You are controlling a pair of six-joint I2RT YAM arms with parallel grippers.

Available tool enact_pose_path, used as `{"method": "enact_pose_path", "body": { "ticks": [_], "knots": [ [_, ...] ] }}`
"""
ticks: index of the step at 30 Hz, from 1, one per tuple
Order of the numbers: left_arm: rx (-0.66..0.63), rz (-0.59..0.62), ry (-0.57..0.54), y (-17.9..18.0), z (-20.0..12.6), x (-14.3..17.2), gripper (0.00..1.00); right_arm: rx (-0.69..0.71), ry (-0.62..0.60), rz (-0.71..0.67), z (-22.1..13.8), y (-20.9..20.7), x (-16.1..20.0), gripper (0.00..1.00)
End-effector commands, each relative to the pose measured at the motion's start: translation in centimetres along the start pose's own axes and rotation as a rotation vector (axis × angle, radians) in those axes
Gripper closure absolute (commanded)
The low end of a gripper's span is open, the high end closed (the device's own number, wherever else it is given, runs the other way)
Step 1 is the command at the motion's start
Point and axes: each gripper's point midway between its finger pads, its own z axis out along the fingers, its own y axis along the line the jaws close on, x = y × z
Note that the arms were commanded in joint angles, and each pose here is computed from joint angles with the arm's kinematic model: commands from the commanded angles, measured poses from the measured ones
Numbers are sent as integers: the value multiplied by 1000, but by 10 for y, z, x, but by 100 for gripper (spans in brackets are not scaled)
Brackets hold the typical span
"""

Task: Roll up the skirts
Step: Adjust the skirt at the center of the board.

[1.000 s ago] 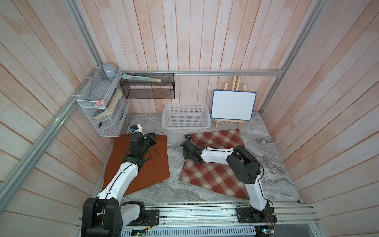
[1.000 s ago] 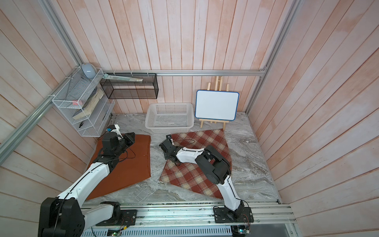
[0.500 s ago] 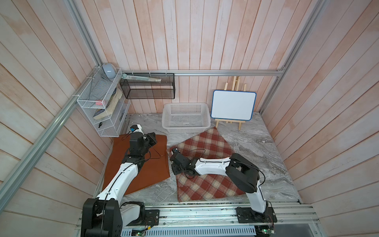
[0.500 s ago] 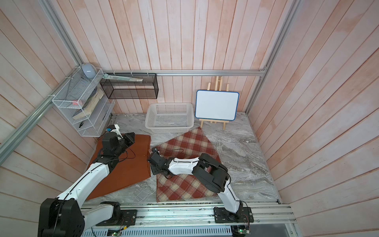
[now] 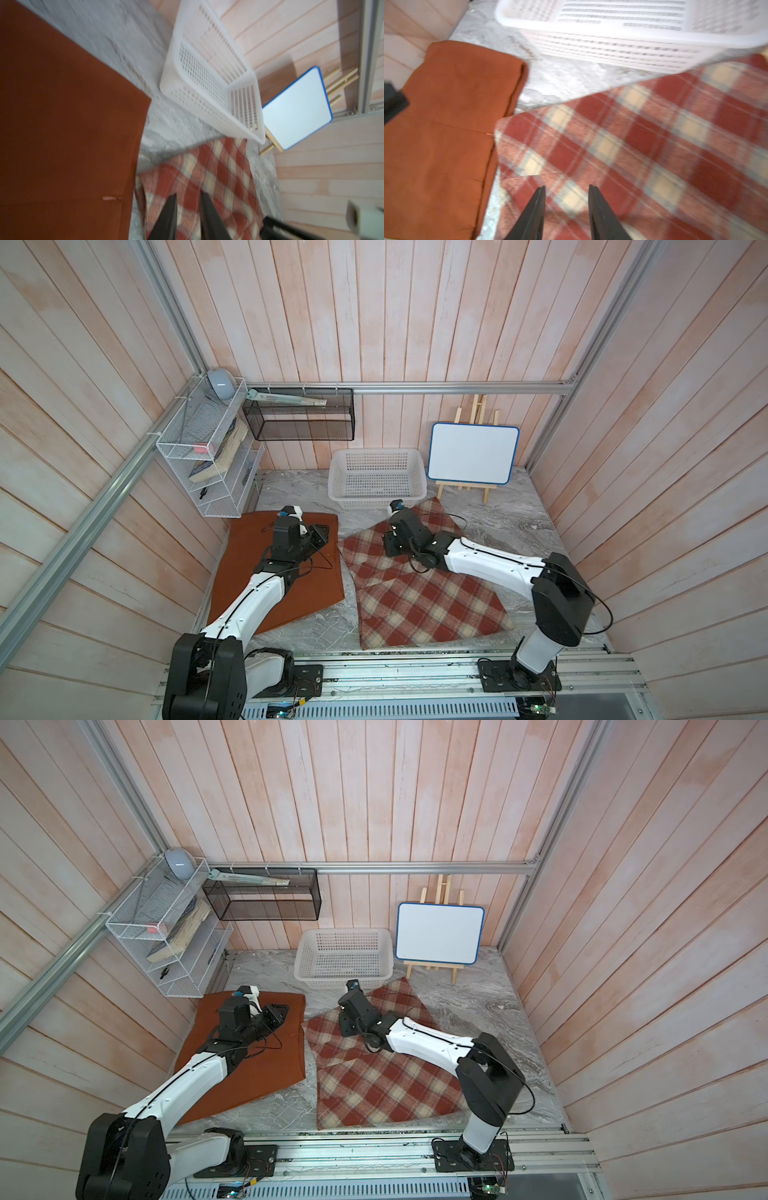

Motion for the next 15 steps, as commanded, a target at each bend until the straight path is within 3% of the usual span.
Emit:
{"method": "enact_pose_path", "body": {
  "ticks": [1, 3, 6, 8, 10, 13, 14, 15],
  "knots": [
    [9, -110, 248, 2, -7, 72, 79, 189, 119, 8, -19, -69, 44, 61],
    [-5, -142, 341, 8, -14, 111, 78, 239, 149, 57, -33, -97, 65, 60],
    [-25, -157, 426, 14, -23, 153, 60, 289, 168, 112, -43, -132, 97, 52],
    [-51, -133, 408, 22, -22, 155, 56, 275, 155, 167, -41, -151, 101, 53],
    [-61, -108, 355, 24, -15, 143, 56, 249, 112, 201, -35, -162, 87, 64],
    [-67, -91, 319, 23, 3, 131, 74, 254, 56, 175, -17, -175, 53, 86],
    [-64, -101, 323, 24, 9, 130, 82, 263, 57, 162, -9, -182, 44, 88],
    [-58, -118, 333, 25, 15, 129, 85, 273, 65, 155, -1, -190, 38, 84]
  ]
}}
